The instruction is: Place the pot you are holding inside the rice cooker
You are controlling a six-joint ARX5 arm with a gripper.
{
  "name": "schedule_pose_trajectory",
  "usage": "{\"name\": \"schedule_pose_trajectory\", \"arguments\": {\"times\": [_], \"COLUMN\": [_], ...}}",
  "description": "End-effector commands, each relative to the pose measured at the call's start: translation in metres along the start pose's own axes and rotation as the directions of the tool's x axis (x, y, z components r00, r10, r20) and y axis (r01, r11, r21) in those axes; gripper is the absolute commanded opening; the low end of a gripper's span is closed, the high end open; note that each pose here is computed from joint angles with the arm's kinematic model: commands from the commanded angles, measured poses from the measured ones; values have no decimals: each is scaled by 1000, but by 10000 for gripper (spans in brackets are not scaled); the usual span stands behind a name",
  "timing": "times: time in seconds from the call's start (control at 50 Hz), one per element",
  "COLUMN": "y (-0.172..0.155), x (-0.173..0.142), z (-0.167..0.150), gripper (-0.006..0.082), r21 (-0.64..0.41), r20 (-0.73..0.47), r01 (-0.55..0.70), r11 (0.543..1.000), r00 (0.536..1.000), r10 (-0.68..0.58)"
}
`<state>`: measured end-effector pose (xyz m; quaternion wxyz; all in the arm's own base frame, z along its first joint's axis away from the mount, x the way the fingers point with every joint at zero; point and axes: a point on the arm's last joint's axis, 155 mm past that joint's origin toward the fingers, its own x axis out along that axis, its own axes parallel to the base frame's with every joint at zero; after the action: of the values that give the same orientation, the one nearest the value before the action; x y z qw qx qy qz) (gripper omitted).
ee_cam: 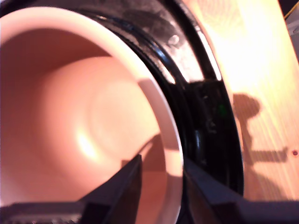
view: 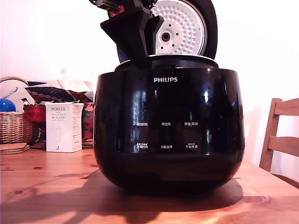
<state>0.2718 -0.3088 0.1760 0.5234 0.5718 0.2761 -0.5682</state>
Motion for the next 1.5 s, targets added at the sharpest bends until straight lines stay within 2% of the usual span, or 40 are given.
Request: {"name": "schedule_pose_trajectory", "arguments": {"times": [0.0, 0.4, 0.7, 0.74, 0.76, 0.82, 0.84, 0.88, 0.9, 0.94, 1.0, 1.04, 1.08, 1.1, 1.14, 1.16, 1.24, 1.26, 1.3, 1.32, 1.36, 1.38, 1.48], "y": [-3, -12, -10, -6, -4, 2, 4, 9, 11, 15, 20, 25, 29, 31, 36, 38, 52, 56, 63, 67, 74, 77, 90], "x": [-3, -21, -36, -40, -43, -52, -55, -62, -65, -71, -80, -85, -88, -90, -94, -95, -104, -107, -114, -116, -123, -127, -146], "z": [-2, -9, -1, 1, 3, 7, 8, 11, 12, 14, 14, 12, 8, 6, 0, -3, -20, -24, -35, -40, -51, -56, -83], "gripper": [224, 224, 216, 198, 178, 99, 69, 4, -22, -20, -21, -20, -21, -21, -21, -21, -21, -21, -21, -21, -20, -21, -21], "r21": [-5, -59, -170, -170, -218, -218, -288, -289, -323, -329, -380, -446, -459, -503, -519, -560, -597, -657, -676, -716, -736, -766, -827], "r20": [-15, -35, -18, -10, -5, 11, 16, 26, 31, 41, 50, 53, 54, 54, 51, 50, 43, 40, 32, 28, 18, 13, -12], "r01": [6, 6, -22, -35, -42, -65, -70, -85, -90, -103, -116, -122, -134, -133, -145, -145, -177, -177, -197, -198, -217, -218, -244], "r11": [1000, 998, 985, 985, 975, 974, 955, 954, 942, 939, 918, 887, 878, 854, 842, 816, 783, 733, 710, 670, 641, 605, 507], "r00": [1000, 999, 1000, 999, 999, 998, 997, 995, 994, 992, 988, 985, 983, 981, 978, 977, 967, 963, 955, 950, 940, 935, 909], "r10": [-7, -9, 19, 34, 42, 69, 78, 97, 106, 123, 146, 163, 178, 185, 200, 208, 251, 268, 296, 311, 340, 354, 417]}}
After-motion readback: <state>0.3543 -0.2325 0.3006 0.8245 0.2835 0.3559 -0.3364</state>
